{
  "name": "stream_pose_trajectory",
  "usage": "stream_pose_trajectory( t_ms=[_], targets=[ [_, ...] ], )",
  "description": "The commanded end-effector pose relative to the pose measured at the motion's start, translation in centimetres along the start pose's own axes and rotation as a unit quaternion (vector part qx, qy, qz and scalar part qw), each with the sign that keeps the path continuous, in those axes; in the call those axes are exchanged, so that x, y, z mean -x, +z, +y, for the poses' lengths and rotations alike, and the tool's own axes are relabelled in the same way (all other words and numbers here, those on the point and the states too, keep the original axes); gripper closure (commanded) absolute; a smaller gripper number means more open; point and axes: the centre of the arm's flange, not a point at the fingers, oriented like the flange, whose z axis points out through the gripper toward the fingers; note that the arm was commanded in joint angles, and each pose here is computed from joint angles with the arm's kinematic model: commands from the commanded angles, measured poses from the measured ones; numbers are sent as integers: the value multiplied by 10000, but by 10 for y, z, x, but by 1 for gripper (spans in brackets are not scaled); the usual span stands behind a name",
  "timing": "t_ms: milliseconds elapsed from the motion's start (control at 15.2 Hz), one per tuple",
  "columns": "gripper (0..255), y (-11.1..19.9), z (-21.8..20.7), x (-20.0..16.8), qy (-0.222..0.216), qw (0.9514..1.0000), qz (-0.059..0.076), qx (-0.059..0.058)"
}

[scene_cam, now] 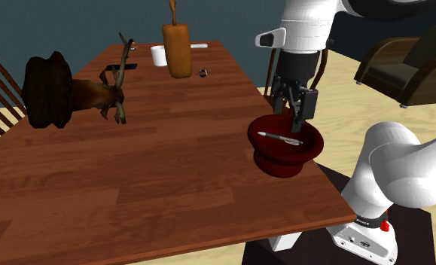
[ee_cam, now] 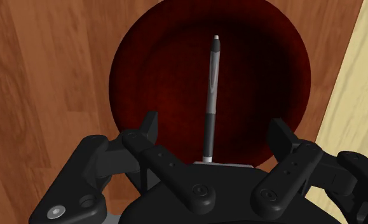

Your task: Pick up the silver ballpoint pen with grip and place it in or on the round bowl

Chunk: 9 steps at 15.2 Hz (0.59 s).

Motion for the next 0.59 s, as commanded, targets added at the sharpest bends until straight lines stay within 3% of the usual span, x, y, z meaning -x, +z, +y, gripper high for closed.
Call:
stream_pose_trajectory(
  t_ms=[0,528],
  targets=[
    [0,-24,-2,1,0,10000,-1,1],
    [0,-35,-2,1,0,10000,-1,1]
  ],
)
